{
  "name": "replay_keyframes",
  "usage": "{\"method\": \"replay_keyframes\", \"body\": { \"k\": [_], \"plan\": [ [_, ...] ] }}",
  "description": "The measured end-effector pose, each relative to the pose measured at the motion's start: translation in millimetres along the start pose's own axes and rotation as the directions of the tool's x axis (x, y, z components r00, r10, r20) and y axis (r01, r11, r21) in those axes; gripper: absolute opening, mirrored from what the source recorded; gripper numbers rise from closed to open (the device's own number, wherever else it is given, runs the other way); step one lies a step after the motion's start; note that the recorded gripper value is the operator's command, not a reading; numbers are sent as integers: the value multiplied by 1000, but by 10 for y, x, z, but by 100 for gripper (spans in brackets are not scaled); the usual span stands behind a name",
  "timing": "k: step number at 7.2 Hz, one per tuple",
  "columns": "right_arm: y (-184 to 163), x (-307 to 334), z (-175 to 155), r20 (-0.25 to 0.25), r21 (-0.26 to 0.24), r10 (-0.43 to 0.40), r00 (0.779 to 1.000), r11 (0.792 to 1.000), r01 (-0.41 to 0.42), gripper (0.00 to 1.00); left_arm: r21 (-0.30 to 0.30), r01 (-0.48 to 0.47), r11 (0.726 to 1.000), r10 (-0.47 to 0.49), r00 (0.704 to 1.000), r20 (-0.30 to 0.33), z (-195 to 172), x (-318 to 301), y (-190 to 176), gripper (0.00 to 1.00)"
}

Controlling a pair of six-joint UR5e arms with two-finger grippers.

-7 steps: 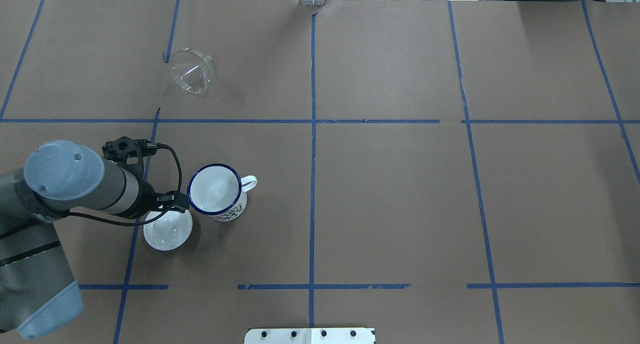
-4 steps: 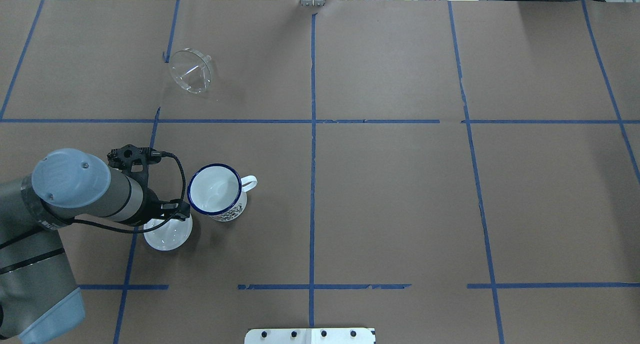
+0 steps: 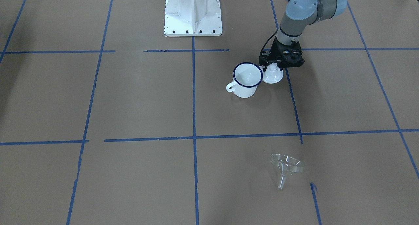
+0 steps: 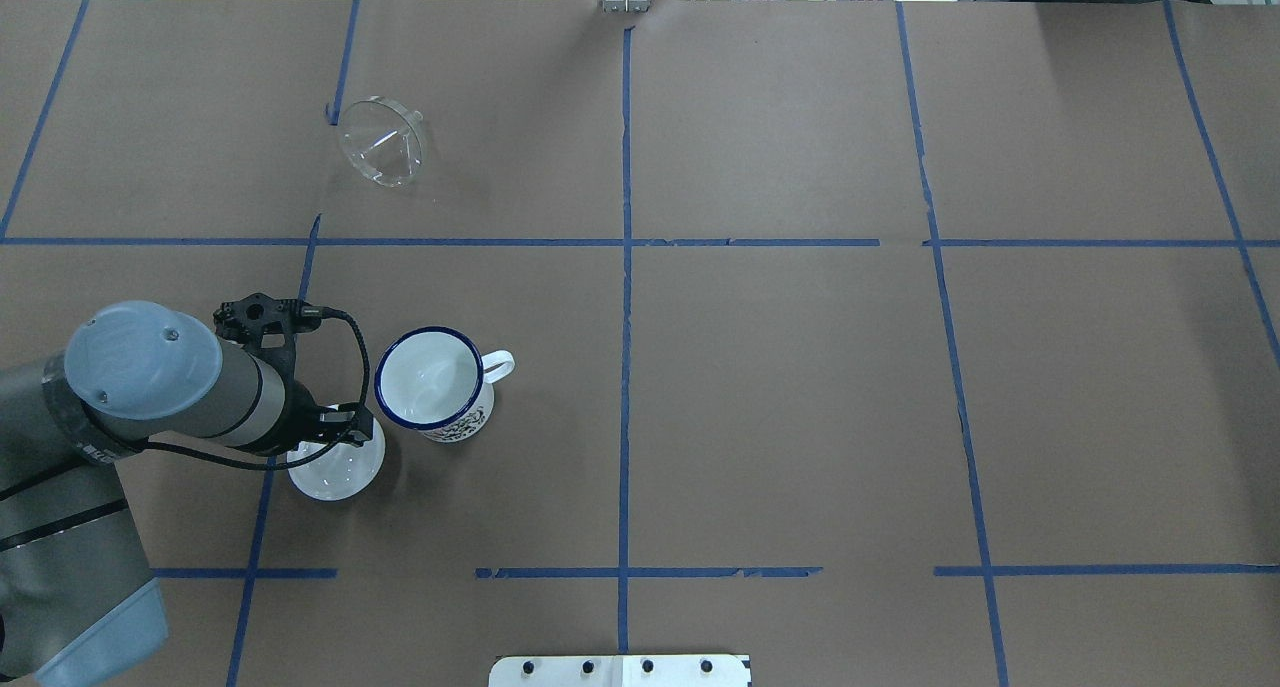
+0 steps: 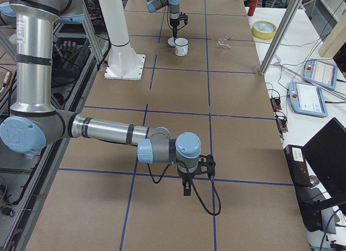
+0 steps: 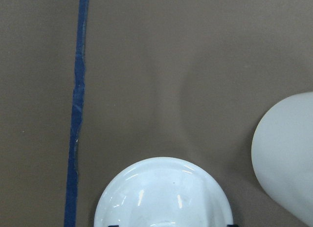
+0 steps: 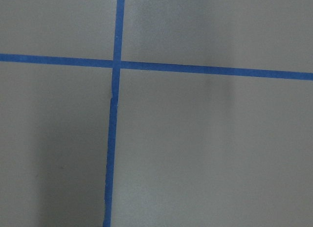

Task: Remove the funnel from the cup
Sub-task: 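Lower the left gripper onto the white lid and grasp its knob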

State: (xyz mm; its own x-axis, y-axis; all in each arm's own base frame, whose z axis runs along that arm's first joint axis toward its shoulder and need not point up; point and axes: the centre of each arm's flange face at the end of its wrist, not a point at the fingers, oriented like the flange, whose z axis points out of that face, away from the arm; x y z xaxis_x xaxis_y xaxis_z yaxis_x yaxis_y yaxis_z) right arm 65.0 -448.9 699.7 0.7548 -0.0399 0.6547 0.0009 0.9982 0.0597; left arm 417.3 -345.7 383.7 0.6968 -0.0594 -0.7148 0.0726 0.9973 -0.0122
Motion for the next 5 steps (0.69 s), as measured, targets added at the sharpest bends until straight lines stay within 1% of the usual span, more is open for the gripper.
{"method": "replay_keyframes", "body": {
  "k": [1, 3, 5],
  "plan": [
    [0, 0, 0, 0, 0, 0, 1000, 1000, 0, 100, -1, 1, 1000, -1, 1000, 2, -2, -1, 1, 64],
    [0, 0, 0, 0, 0, 0, 1000, 1000, 0, 100, -1, 1, 1000, -1, 1000, 2, -13, -1, 5, 63],
    [0, 0, 0, 0, 0, 0, 1000, 1000, 0, 100, -1, 1, 1000, -1, 1000, 3, -19, -7, 9, 56]
  ]
}}
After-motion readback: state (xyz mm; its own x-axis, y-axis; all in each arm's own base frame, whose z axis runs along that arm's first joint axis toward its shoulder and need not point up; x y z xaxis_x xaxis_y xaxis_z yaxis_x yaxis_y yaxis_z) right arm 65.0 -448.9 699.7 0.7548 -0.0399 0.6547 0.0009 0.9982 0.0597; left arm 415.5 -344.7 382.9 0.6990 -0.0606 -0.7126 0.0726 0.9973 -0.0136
